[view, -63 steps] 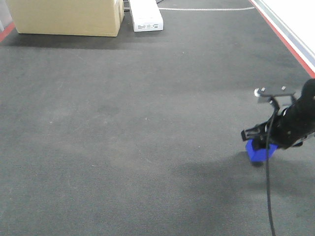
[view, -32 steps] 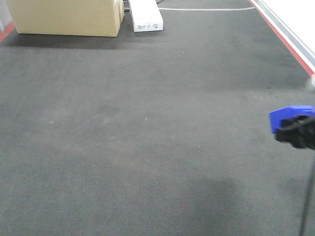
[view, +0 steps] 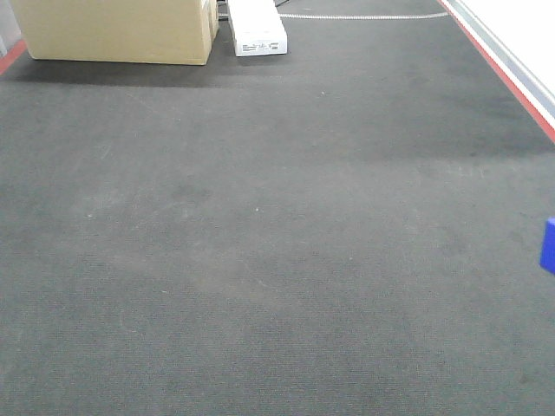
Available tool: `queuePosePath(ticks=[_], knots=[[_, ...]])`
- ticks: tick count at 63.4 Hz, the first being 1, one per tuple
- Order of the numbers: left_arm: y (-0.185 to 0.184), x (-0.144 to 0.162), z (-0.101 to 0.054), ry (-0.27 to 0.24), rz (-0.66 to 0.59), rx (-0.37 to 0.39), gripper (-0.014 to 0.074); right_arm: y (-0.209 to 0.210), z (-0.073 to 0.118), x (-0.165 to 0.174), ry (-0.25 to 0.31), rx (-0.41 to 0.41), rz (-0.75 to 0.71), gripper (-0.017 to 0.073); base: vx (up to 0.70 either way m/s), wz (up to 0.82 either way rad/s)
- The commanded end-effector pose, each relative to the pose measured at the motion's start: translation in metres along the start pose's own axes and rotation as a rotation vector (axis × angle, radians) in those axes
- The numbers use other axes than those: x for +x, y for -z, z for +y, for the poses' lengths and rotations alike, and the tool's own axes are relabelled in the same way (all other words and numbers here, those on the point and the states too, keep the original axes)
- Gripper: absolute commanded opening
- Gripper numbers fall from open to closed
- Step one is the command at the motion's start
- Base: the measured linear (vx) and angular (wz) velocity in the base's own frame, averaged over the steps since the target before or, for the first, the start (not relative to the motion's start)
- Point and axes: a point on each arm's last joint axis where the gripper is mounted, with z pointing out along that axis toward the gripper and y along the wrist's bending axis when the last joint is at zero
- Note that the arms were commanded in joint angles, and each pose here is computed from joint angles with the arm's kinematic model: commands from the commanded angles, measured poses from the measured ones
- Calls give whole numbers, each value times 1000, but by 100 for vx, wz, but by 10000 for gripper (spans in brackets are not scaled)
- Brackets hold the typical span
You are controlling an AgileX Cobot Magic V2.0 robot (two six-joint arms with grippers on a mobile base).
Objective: Pour parts from conveyor to right shelf
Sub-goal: 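Hold the blue block in the right gripper and back away from the conveyor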
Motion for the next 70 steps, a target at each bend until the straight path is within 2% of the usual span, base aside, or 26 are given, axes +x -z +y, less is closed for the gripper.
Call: queuePosePath(ticks=[1,16,24,70], knots=[[0,3,0,12,-58,2,-6,10,0,-3,9,5,-94,-8,0,0],[0,3,0,12,-58,2,-6,22,0,9,20,9,-165,-8,0,0],[0,3,0,12,-58,2,-6,22,0,10,6,3,-147,-8,0,0],[0,3,0,12,-58,2,-6,22,0,11,6,3,-141,-8,0,0]])
